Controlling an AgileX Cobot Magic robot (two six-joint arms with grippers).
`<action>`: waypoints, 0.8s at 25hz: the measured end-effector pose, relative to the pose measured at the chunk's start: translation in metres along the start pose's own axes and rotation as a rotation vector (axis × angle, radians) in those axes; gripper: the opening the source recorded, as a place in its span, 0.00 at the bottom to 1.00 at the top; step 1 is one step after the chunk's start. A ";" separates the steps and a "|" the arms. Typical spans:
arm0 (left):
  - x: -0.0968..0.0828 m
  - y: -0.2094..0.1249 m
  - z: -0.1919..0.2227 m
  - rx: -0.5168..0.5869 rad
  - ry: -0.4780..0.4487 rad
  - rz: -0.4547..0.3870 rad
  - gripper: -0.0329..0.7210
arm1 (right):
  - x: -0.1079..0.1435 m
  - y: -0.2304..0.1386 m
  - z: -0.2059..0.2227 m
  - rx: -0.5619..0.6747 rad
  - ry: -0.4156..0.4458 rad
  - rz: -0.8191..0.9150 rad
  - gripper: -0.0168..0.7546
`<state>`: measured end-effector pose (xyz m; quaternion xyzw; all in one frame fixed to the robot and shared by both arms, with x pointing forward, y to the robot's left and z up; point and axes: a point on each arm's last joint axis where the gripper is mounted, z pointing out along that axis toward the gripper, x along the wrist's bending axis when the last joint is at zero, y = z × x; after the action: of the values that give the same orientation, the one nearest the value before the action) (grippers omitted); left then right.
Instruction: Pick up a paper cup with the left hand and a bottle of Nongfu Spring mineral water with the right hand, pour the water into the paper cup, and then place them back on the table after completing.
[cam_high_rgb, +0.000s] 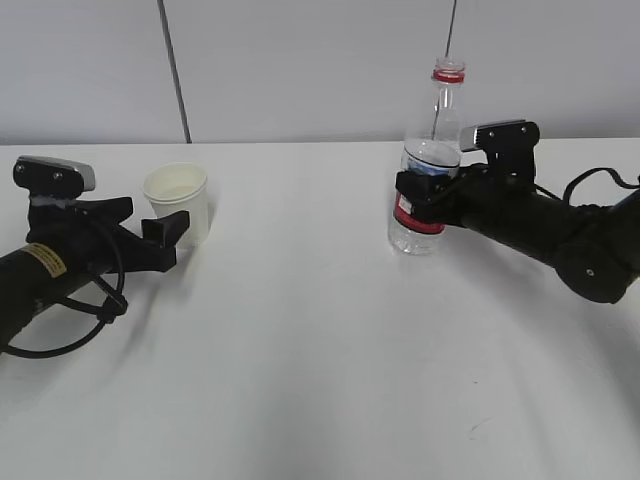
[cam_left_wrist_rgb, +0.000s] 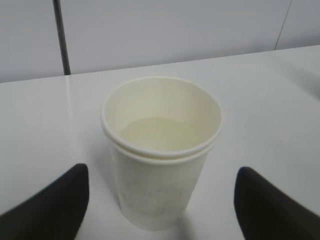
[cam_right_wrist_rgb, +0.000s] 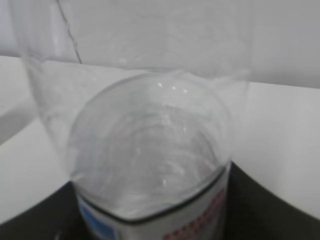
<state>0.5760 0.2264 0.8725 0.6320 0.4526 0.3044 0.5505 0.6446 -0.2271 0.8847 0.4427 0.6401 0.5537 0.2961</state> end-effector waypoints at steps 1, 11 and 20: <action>0.000 0.000 0.000 -0.001 -0.002 0.001 0.77 | 0.000 -0.002 0.000 0.002 -0.001 0.002 0.55; -0.001 0.000 0.000 -0.002 -0.011 0.005 0.77 | -0.002 -0.006 0.003 -0.011 -0.009 -0.027 0.55; -0.001 0.001 0.000 -0.016 -0.016 0.006 0.77 | -0.002 -0.007 0.004 -0.027 -0.004 -0.037 0.55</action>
<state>0.5757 0.2251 0.8741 0.6316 0.4437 0.3045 0.5581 0.6468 -0.2272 0.8765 0.4279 0.6401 0.5559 0.3134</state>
